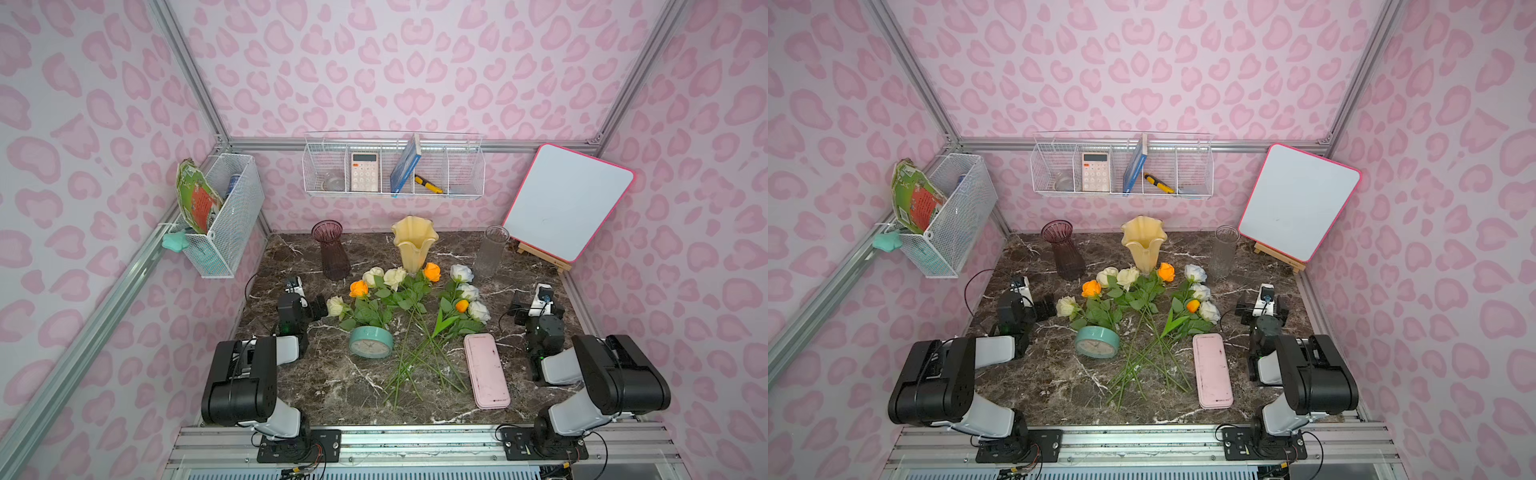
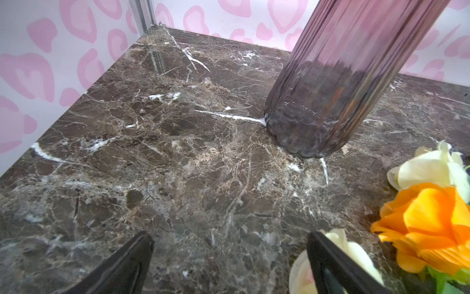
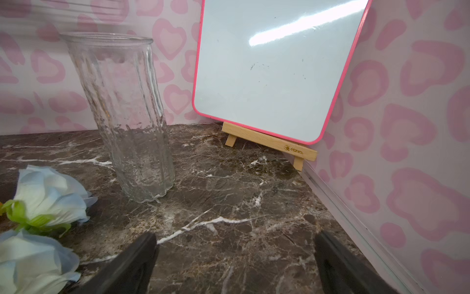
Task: Arrange the flowers in different vases according to their colors
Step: Move the distractor to the center of the board.
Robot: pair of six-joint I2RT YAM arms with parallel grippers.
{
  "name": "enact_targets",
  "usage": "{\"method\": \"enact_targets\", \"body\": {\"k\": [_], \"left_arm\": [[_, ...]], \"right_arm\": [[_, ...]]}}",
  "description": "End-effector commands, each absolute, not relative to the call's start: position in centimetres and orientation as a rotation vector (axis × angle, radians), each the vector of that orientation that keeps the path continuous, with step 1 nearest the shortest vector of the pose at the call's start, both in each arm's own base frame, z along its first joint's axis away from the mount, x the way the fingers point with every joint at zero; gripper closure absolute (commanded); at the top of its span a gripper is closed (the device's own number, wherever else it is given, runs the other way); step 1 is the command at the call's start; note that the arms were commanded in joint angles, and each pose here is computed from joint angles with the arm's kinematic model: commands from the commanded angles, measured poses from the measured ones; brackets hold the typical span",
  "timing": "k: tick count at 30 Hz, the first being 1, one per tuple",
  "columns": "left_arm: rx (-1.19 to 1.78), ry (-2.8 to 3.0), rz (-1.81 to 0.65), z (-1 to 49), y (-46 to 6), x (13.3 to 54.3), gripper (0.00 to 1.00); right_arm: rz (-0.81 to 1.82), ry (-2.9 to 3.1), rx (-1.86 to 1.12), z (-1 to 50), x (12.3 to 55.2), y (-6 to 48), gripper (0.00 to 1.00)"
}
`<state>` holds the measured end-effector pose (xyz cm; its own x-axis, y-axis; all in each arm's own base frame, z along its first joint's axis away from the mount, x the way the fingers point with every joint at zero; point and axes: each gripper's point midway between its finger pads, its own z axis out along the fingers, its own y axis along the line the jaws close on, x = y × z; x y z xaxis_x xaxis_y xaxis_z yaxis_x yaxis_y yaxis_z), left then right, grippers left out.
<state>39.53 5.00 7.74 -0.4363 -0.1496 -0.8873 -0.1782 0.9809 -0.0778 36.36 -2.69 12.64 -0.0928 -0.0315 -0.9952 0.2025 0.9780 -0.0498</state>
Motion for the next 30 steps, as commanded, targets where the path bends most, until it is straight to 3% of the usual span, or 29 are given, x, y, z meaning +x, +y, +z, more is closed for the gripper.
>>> {"method": "enact_targets", "body": {"k": [1,17,22,26,30], "left_arm": [[-0.221,2.002,0.039,8.4,5.1,40.0,0.01],[-0.214,1.994,0.041,8.6,5.0,39.9,0.01],[-0.134,2.048,0.062,12.2,3.9,40.4,0.01],[0.17,1.905,0.155,19.3,-2.5,39.5,0.01],[0.638,1.845,-0.081,24.0,-10.8,36.4,0.01]], "right_arm": [[-0.191,1.616,0.136,13.6,36.6,-2.7,0.01],[-0.236,1.688,0.175,14.9,38.2,-3.3,0.01],[-0.2,1.746,0.147,18.4,38.5,-1.1,0.01],[-0.184,1.752,0.051,21.5,37.5,3.2,0.01],[-0.04,1.922,0.104,22.0,35.9,5.7,0.01]]}}
